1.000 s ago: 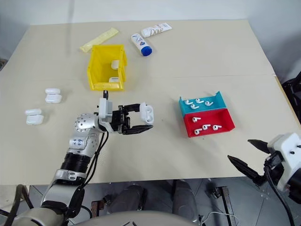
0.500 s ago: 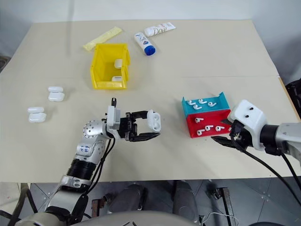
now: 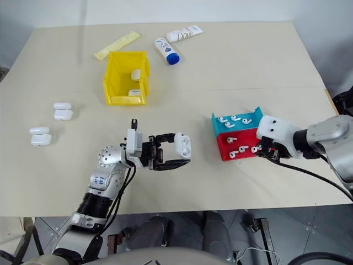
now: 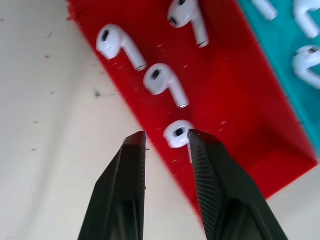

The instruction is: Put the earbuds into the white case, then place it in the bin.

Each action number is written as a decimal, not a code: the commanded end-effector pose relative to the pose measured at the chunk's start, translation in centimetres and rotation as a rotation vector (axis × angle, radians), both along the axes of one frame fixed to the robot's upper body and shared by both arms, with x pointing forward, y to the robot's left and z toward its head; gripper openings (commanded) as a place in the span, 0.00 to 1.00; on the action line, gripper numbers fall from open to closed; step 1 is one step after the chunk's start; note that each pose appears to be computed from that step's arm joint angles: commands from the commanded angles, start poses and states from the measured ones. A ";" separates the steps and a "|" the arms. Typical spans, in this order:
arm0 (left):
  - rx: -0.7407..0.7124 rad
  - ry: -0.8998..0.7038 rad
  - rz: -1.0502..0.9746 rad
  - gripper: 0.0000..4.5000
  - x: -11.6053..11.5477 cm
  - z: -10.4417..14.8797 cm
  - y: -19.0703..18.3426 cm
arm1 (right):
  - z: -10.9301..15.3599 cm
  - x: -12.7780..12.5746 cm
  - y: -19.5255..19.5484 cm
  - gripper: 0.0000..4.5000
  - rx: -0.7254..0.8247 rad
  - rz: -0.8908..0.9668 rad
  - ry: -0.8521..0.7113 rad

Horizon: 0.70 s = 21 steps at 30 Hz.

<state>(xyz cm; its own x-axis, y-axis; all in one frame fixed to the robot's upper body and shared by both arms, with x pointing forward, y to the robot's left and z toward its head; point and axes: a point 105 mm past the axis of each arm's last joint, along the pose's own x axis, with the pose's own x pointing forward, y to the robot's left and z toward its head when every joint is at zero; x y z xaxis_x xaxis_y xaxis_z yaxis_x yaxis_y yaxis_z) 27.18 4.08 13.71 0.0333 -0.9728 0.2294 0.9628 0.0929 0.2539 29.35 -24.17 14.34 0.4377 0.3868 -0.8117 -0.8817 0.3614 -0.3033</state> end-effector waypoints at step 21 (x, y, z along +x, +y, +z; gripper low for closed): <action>-0.020 -0.031 0.012 0.62 -1.0 1.0 -0.2 | -0.9 1.8 0.2 0.35 -0.052 0.067 0.009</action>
<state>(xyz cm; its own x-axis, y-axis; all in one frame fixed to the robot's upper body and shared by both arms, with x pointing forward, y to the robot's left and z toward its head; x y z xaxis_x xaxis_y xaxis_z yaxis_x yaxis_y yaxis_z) 26.57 3.95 13.81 0.0511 -0.9708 0.2345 0.9629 0.1102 0.2463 30.84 -24.13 12.80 0.3923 0.3718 -0.8413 -0.9076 0.3052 -0.2884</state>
